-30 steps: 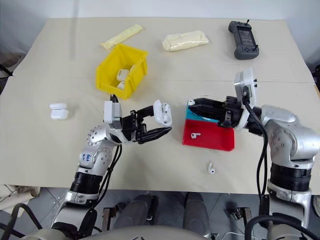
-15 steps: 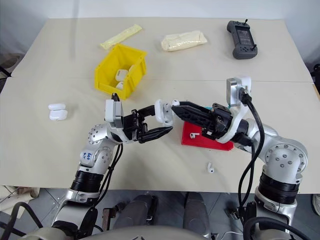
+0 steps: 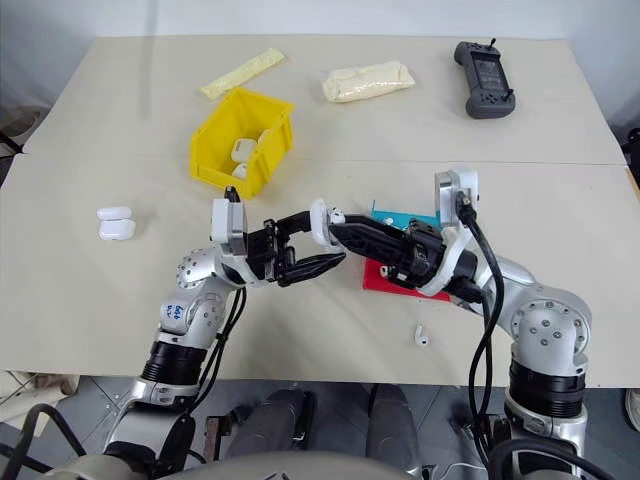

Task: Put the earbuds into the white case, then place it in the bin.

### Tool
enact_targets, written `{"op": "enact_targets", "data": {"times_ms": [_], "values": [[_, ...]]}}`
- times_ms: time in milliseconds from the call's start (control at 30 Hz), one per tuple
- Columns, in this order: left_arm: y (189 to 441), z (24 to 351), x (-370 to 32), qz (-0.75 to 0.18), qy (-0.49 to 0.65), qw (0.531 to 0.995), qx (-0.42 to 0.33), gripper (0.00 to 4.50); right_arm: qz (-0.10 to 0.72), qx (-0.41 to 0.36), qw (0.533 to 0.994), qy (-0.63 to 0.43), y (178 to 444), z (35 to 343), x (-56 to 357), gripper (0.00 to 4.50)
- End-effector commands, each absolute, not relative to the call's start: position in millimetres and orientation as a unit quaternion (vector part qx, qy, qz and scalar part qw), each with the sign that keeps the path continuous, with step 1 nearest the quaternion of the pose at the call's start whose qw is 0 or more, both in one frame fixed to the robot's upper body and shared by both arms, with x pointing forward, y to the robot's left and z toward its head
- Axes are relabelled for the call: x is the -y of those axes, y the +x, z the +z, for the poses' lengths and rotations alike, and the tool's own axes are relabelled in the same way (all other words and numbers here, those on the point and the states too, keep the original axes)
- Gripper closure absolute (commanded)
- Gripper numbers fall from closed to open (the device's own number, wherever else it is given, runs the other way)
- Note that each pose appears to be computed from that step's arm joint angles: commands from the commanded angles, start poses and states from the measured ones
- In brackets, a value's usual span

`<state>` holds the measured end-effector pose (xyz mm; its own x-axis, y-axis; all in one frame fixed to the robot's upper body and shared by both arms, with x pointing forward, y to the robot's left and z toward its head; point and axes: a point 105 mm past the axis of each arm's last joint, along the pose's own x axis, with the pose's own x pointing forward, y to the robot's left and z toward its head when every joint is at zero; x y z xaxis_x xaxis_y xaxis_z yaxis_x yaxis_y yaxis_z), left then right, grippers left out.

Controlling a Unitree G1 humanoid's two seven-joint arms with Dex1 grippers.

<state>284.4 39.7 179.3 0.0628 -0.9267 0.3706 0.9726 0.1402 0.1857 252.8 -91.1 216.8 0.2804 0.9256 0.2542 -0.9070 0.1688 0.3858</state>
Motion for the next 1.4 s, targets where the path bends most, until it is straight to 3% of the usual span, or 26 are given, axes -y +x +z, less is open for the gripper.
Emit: {"op": "enact_targets", "data": {"times_ms": [33,500,800,833,1167,1400], "values": [[280.0,193.9,-39.5,-0.654,-0.058,0.718,0.234,1.73,0.604,-0.014,0.766,0.219,248.3,215.8,88.9,3.95],[282.2,198.0,-38.5,-0.648,-0.067,0.720,0.239,1.73,0.607,-0.001,0.781,0.148,249.6,206.6,79.9,3.95],[283.6,199.8,-36.6,-0.646,-0.069,0.720,0.244,1.73,0.607,-0.021,0.779,0.158,248.3,204.1,77.5,3.95],[283.6,199.9,-36.6,-0.646,-0.069,0.720,0.244,1.73,0.607,-0.020,0.778,0.157,248.1,204.8,77.1,3.21],[284.0,199.7,-35.2,-0.650,-0.070,0.716,0.245,1.73,0.595,-0.006,0.792,0.138,251.7,217.4,88.0,0.04],[282.4,191.5,-50.7,-0.655,-0.050,0.719,0.226,1.73,0.517,0.003,0.853,0.070,249.9,212.4,149.9,0.01]]}}
